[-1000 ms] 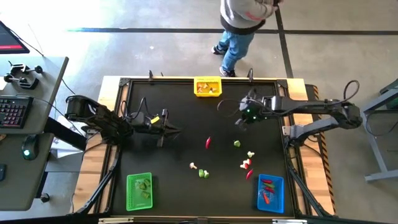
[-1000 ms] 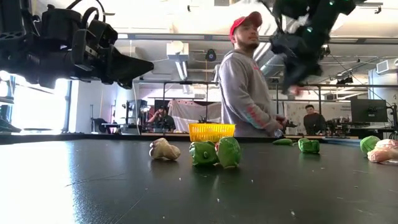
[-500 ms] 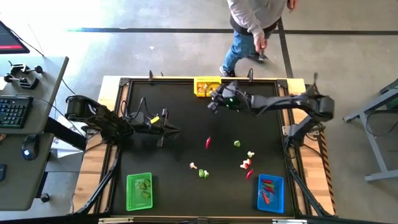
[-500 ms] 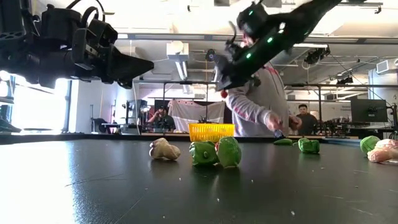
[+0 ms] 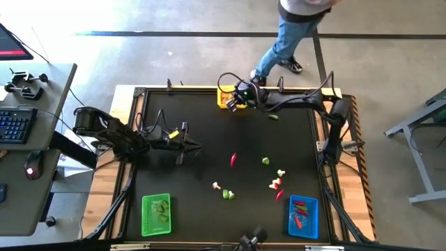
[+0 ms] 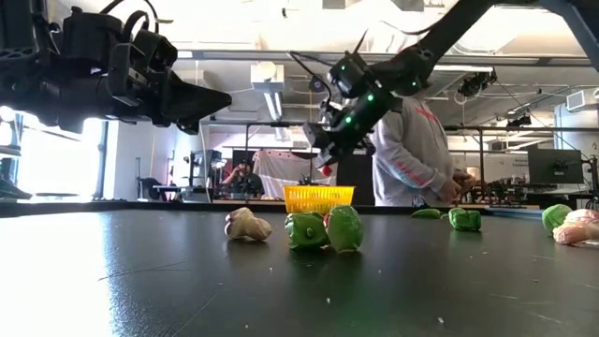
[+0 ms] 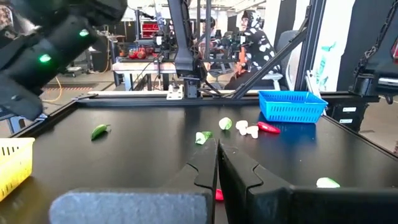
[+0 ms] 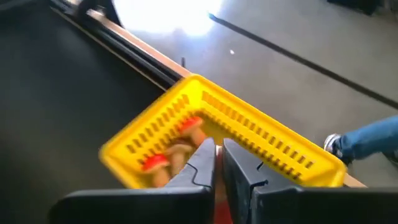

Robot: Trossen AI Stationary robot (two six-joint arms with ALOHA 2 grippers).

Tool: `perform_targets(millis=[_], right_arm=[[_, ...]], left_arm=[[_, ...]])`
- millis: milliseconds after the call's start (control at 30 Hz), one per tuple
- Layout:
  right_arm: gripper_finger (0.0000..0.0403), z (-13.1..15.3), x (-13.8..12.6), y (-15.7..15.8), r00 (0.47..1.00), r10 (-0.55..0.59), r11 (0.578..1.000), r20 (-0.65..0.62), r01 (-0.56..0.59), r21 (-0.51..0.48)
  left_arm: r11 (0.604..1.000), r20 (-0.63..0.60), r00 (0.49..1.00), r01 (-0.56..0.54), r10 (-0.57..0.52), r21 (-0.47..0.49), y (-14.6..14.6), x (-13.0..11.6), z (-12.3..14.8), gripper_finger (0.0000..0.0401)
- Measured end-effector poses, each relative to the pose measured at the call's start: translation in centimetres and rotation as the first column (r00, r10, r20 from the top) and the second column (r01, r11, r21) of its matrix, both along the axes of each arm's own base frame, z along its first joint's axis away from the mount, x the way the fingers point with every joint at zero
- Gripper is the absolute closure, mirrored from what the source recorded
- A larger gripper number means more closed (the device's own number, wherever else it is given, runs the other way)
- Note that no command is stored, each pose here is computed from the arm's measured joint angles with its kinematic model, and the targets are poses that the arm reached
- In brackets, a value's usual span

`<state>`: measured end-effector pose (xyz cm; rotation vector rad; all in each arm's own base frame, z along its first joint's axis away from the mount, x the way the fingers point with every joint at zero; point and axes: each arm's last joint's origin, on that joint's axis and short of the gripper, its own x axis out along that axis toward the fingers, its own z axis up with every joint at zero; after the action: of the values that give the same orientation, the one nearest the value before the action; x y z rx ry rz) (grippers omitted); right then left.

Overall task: Sort produce into baskets
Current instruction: Put the top right brown mushroom into the yellow bin, then put the left green mushroom into the yellow bin

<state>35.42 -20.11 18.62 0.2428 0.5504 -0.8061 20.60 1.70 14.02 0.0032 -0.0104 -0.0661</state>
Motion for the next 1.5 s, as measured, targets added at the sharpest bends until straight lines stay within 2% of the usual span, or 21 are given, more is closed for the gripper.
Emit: perform_targets(millis=[167,400,500,600,700,767,800,900,1000,1067,1133,1200,1367,1500], right_arm=[[0.0372,-0.7,-0.3,-0.9,0.999,-0.029,0.999,-0.027,0.03,0.036],[0.0289,-0.7,-0.5,-1.0,0.999,-0.027,0.999,-0.041,0.028,0.038],[0.027,-0.4,-0.5,-0.8,0.999,-0.011,0.999,-0.04,0.013,0.051],[0.0287,0.5,-0.5,0.4,0.997,0.021,0.999,-0.073,-0.018,0.045],[0.0344,1.8,-0.5,3.5,0.977,0.137,0.99,-0.161,-0.131,0.044],[0.0385,2.2,-0.8,6.1,0.946,0.222,0.975,-0.238,-0.21,0.077],[0.0393,2.3,-1.0,7.6,0.924,0.269,0.963,-0.27,-0.252,0.097],[0.0386,2.3,-1.7,11.8,0.862,0.407,0.913,-0.301,-0.371,0.173],[0.0395,1.6,-2.6,15.7,0.794,0.558,0.825,-0.242,-0.498,0.268],[0.04,0.5,-3.4,18.1,0.721,0.666,0.734,-0.193,-0.586,0.342],[0.0395,-0.5,-4.0,20.3,0.637,0.761,0.624,-0.122,-0.668,0.406],[0.0386,-1.4,-4.4,22.2,0.57,0.82,0.535,-0.051,-0.732,0.421],[0.035,-2.6,-4.3,25.9,0.475,0.879,0.442,0.034,-0.84,0.315],[0.0302,-2.7,-3.8,27.5,0.442,0.896,0.409,0.054,-0.866,0.289]], left_arm=[[1.0,0.0,1.0,0.0,0.0,0.0,0.0,0.0,0.0,0.0401],[1.0,-0.001,1.0,-0.002,0.002,0.002,0.0,0.0,0.0,0.0401],[1.0,-0.001,1.0,-0.002,0.002,0.002,0.0,0.0,0.0,0.0401],[1.0,-0.002,1.0,-0.003,0.003,0.002,0.0,0.0,0.0,0.0401],[1.0,-0.002,1.0,-0.006,0.007,0.002,0.0,0.0,0.0,0.0401],[1.0,-0.001,1.0,-0.021,0.021,0.002,0.1,0.0,0.0,0.0401],[1.0,-0.002,1.0,-0.029,0.029,0.002,0.1,0.0,0.0,0.0401],[0.999,-0.002,0.999,-0.034,0.034,0.014,0.1,0.0,0.0,0.0401],[0.999,-0.001,0.999,-0.034,0.034,0.026,0.1,0.0,0.0,0.0401],[0.999,-0.001,0.999,-0.034,0.034,0.026,0.1,0.0,0.0,0.0401],[0.999,0.0,0.999,-0.034,0.034,0.027,0.1,0.0,0.0,0.0401],[0.999,0.0,0.999,-0.034,0.034,0.027,0.1,0.0,0.0,0.0401],[0.999,0.001,0.999,-0.035,0.035,0.028,0.1,0.0,0.0,0.0401],[0.999,0.001,0.999,-0.035,0.035,0.018,0.1,0.0,0.0,0.0401]])
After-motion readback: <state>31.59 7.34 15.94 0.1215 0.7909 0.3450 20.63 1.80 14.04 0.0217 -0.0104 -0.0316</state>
